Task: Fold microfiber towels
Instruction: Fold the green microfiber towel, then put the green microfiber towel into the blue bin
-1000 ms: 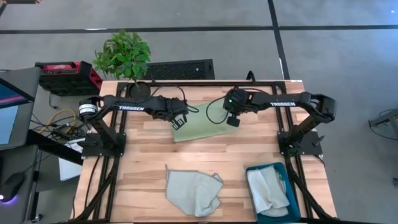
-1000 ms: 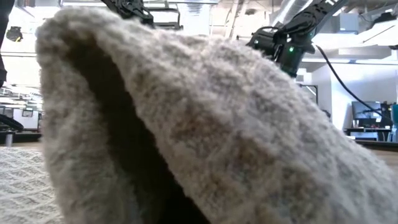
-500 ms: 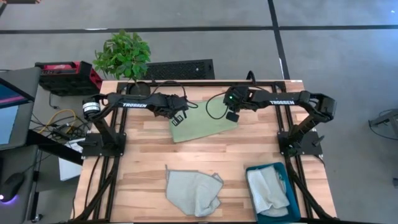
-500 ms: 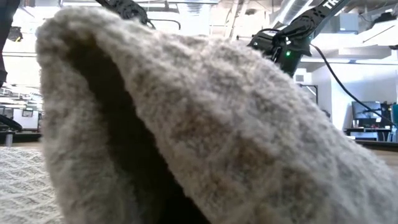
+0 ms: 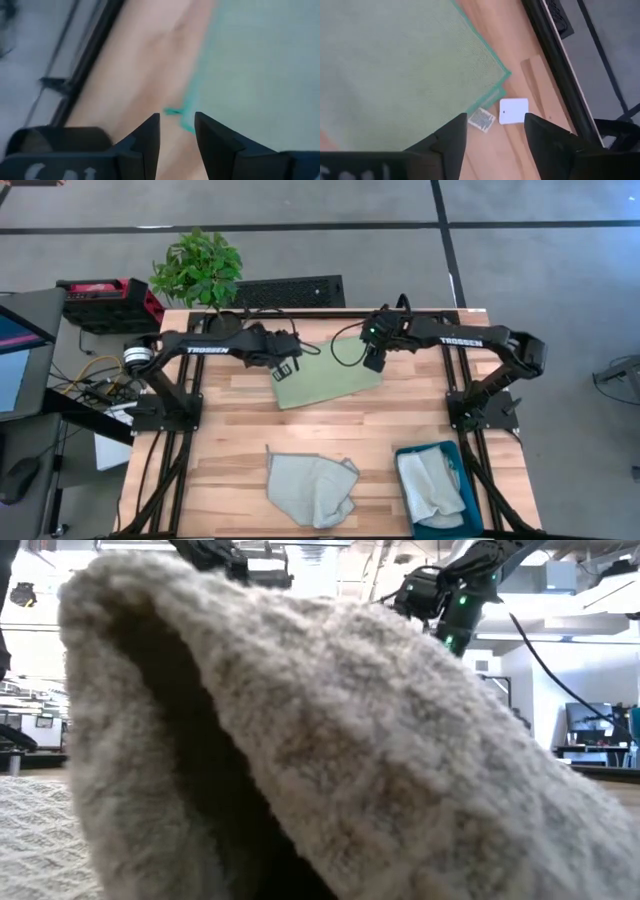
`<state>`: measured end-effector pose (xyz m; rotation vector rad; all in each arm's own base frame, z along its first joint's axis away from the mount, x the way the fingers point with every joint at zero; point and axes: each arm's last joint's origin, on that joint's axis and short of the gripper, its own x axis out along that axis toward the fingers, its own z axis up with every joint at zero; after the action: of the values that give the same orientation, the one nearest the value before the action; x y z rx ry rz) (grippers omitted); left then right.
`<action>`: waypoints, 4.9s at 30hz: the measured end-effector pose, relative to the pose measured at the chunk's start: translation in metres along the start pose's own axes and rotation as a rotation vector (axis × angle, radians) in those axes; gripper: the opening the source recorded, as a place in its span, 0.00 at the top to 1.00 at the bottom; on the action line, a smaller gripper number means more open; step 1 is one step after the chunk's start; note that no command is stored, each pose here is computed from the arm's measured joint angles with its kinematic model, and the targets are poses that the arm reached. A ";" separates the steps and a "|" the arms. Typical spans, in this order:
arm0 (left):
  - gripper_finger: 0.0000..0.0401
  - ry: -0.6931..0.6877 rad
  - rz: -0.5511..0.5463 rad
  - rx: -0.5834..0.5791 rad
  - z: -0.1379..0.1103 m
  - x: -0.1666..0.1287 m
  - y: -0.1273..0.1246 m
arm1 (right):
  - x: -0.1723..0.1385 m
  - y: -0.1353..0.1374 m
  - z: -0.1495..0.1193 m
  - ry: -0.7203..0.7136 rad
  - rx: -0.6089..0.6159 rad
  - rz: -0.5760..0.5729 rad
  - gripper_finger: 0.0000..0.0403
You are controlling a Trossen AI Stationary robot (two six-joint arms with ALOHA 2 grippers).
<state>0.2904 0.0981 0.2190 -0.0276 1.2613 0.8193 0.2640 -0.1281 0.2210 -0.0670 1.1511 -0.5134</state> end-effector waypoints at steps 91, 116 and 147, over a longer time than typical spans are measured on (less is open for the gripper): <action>1.00 -0.479 -0.214 0.700 0.130 0.014 -0.100 | -0.137 0.034 -0.033 -0.339 -0.090 0.124 0.45; 0.74 -0.480 -0.093 0.828 0.175 0.023 -0.140 | -0.143 0.031 -0.041 -0.324 -0.095 0.124 0.45; 0.65 -0.067 -0.233 0.529 0.093 -0.130 -0.036 | -0.082 0.083 -0.044 -0.186 -0.490 0.233 0.45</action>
<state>0.3785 0.0447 0.3466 0.2711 1.3480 0.2683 0.2290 -0.0109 0.2470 -0.3912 1.0638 -0.0096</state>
